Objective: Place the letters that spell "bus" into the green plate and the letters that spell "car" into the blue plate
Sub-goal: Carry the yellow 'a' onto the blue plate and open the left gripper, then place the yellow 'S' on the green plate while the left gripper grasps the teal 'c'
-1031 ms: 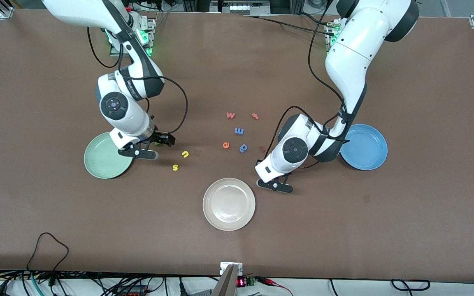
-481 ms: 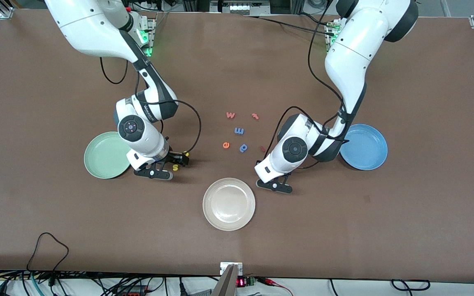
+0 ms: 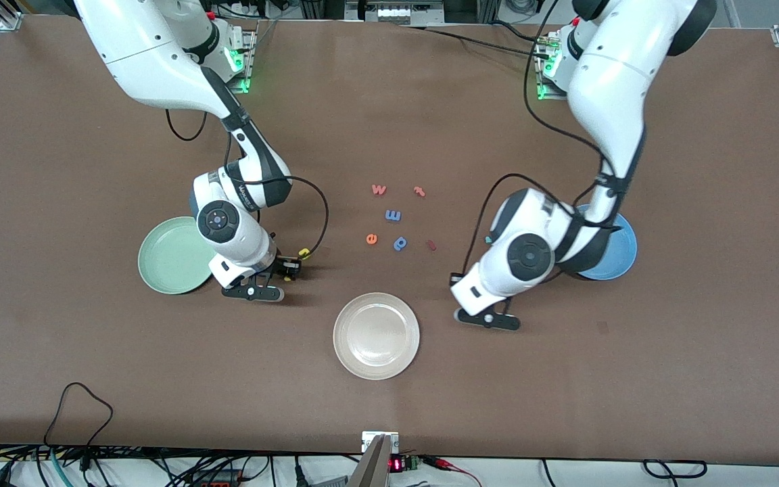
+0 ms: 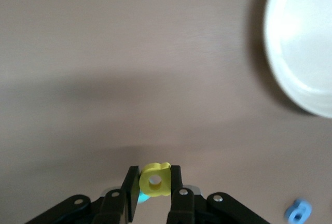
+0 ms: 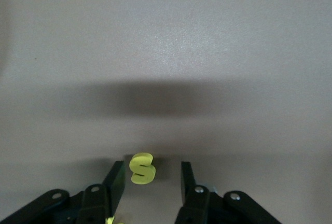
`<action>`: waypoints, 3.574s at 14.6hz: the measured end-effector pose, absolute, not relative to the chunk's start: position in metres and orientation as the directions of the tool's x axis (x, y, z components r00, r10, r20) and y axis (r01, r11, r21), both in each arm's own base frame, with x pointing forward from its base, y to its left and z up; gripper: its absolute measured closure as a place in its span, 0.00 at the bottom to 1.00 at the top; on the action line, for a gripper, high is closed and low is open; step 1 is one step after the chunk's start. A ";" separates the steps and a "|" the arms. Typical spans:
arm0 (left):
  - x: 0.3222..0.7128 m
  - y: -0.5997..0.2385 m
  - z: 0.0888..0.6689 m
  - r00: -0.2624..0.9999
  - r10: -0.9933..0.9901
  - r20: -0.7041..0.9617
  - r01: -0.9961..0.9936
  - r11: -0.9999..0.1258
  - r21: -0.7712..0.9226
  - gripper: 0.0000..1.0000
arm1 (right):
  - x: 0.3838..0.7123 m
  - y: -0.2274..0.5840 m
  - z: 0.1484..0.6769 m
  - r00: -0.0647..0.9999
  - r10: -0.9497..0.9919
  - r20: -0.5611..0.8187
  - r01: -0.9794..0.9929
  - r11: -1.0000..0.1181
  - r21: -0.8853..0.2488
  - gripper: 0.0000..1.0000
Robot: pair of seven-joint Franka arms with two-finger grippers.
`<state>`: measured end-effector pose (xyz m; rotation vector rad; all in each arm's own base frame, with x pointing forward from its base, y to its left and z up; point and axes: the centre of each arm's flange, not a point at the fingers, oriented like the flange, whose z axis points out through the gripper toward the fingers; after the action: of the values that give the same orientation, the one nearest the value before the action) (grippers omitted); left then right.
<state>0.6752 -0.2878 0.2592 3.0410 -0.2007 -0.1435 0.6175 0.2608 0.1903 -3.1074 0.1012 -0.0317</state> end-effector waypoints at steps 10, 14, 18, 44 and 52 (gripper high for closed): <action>0.625 -0.060 0.225 0.955 -0.081 -0.286 -0.078 -0.997 0.020 0.72 | 0.610 0.270 0.177 1.000 -0.011 0.009 -0.011 -1.000 -0.013 0.49; 0.603 -0.008 0.217 0.944 -0.071 -0.322 -0.063 -0.997 0.036 0.72 | 0.607 0.278 0.177 1.000 0.002 0.008 0.002 -1.000 -0.013 0.51; 0.582 -0.003 0.196 0.938 -0.067 -0.341 -0.056 -0.998 0.041 0.69 | 0.608 0.277 0.177 1.000 0.000 0.010 0.001 -1.000 -0.012 0.59; 0.644 -0.279 0.195 0.966 -0.210 -0.149 -0.188 -0.970 0.151 0.49 | 0.618 0.072 0.255 0.959 0.096 -0.267 0.117 -0.991 0.064 0.78; 0.628 -0.303 0.173 0.964 -0.200 -0.177 -0.186 -0.978 0.095 0.53 | 0.619 0.045 0.242 0.964 0.110 -0.244 0.126 -0.991 0.049 0.40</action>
<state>0.6281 -0.3031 0.1725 3.0364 -0.2986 -0.2852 0.6191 0.0447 0.2421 -3.1768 -0.1910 0.3889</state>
